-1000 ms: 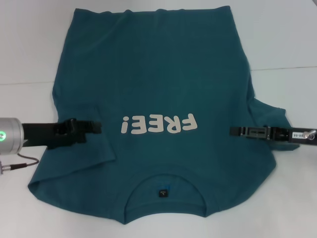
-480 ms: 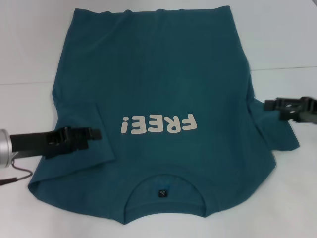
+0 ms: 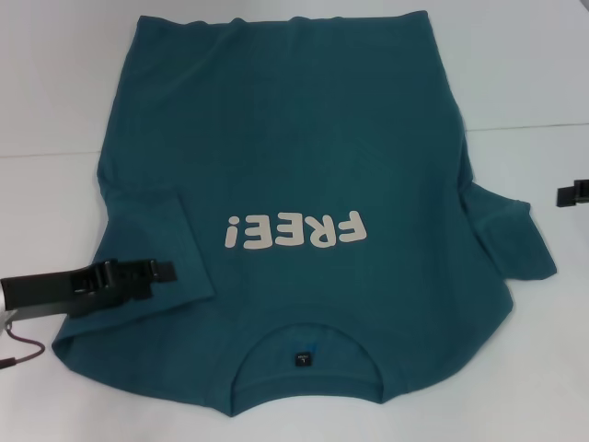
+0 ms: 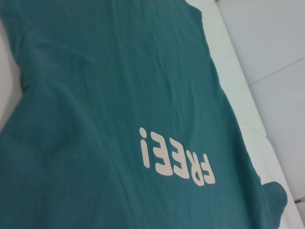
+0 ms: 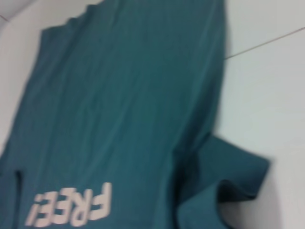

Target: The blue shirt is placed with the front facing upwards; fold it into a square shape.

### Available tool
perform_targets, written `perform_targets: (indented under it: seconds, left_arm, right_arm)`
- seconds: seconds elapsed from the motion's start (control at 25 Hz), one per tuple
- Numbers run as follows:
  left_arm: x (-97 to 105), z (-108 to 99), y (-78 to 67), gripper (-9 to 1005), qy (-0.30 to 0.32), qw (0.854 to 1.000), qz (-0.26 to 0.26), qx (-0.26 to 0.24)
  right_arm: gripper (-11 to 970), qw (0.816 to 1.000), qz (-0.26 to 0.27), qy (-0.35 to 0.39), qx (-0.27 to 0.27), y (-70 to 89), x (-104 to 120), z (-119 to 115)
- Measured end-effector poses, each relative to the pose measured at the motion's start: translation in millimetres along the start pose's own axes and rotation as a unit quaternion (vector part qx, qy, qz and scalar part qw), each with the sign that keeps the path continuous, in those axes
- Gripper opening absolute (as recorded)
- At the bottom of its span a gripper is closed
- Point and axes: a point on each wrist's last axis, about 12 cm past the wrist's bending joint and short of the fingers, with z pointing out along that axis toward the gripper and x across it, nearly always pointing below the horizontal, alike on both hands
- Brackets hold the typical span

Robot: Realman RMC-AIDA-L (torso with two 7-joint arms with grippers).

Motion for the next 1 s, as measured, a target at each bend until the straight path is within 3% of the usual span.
perform_targets:
  seconds: [0.24, 0.48, 1.0]
  left_arm:
    - [5.9, 4.4, -4.2, 600, 0.004, 1.0, 0.0, 0.018]
    - [9.8, 6.9, -6.1, 601, 0.002, 1.0, -0.003, 0.03]
    - [12.4, 11.9, -6.0, 600, -0.004, 1.0, -0.006, 0.028]
  right_arm:
    - [942, 0.998, -0.019, -0.006, 0.052, -2.6, -12.0, 2.7]
    - [942, 0.998, -0.006, -0.013, 0.058, -0.7, -5.9, 26.8]
    - [941, 0.998, -0.015, -0.006, 0.055, 25.2, -3.4, 75.1]
